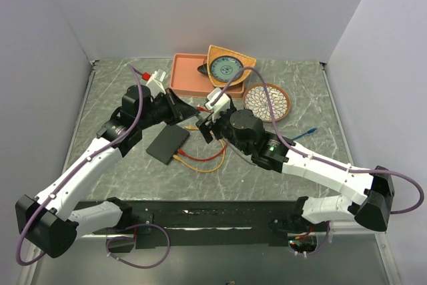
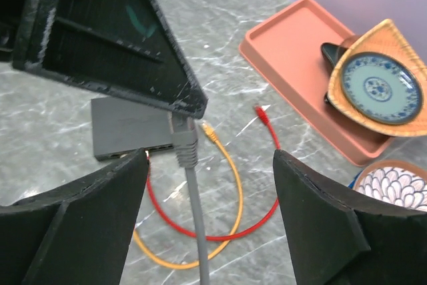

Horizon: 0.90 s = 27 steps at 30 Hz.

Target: Insert the plug into the switch port

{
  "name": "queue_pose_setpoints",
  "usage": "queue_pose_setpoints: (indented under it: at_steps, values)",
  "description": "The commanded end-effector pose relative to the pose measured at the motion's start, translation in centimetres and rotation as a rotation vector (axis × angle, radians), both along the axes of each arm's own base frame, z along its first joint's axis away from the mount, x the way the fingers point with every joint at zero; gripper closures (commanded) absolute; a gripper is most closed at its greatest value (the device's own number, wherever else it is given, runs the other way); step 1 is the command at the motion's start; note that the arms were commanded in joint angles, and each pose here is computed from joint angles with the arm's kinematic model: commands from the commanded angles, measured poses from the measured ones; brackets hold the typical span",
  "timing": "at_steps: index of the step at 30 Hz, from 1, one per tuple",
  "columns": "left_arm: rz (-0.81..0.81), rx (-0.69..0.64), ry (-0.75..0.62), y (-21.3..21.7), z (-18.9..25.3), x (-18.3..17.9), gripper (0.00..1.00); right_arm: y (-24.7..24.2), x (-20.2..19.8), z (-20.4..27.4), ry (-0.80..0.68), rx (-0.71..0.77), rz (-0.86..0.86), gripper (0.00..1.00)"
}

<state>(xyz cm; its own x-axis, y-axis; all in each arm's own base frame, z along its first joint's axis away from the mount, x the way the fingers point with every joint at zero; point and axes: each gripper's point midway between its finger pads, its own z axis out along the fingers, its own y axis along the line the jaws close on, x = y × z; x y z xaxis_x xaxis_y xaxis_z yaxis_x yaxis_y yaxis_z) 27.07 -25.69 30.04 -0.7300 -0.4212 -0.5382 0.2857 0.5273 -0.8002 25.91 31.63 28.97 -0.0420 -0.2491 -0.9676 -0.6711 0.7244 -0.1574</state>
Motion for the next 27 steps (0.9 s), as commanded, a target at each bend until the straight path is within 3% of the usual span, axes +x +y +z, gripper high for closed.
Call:
queue_pose_setpoints:
  at_steps: [1, 5, 6, 9, 11, 15, 18, 27]
  values:
    - [0.002, -0.083, -0.033, -0.2, 2.8, -0.2, 0.99, 0.5, 1.1, 1.7, -0.059, 0.032, -0.035, 0.21]
    - [0.004, -0.084, -0.055, 0.1, 3.3, -0.3, 0.99, 0.9, 1.1, 1.8, -0.06, 0.041, -0.022, 0.36]
    - [0.0, -0.084, -0.059, 0.1, 3.4, -0.3, 0.99, 0.9, 1.1, 1.9, -0.062, 0.042, -0.021, 0.46]
    - [-0.005, -0.083, -0.059, 0.1, 3.3, -0.3, 0.99, 0.9, 0.9, 2.2, -0.068, 0.058, -0.016, 0.52]
    - [-0.003, -0.083, -0.057, 0.1, 3.2, -0.3, 0.99, 0.8, 0.7, 2.5, -0.073, 0.072, -0.01, 0.52]
    - [-0.003, -0.084, -0.056, 0.2, 3.0, -0.2, 0.99, 0.6, 0.3, 3.0, -0.078, 0.099, 0.0, 0.38]
    - [-0.008, -0.086, -0.061, 0.1, 3.1, -0.2, 0.99, 0.4, 0.2, 3.3, -0.084, 0.11, -0.001, 0.35]
    - [-0.04, -0.11, -0.083, 0.0, 3.9, -0.6, 0.99, 1.4, 0.7, 2.7, -0.072, 0.086, 0.002, 0.42]
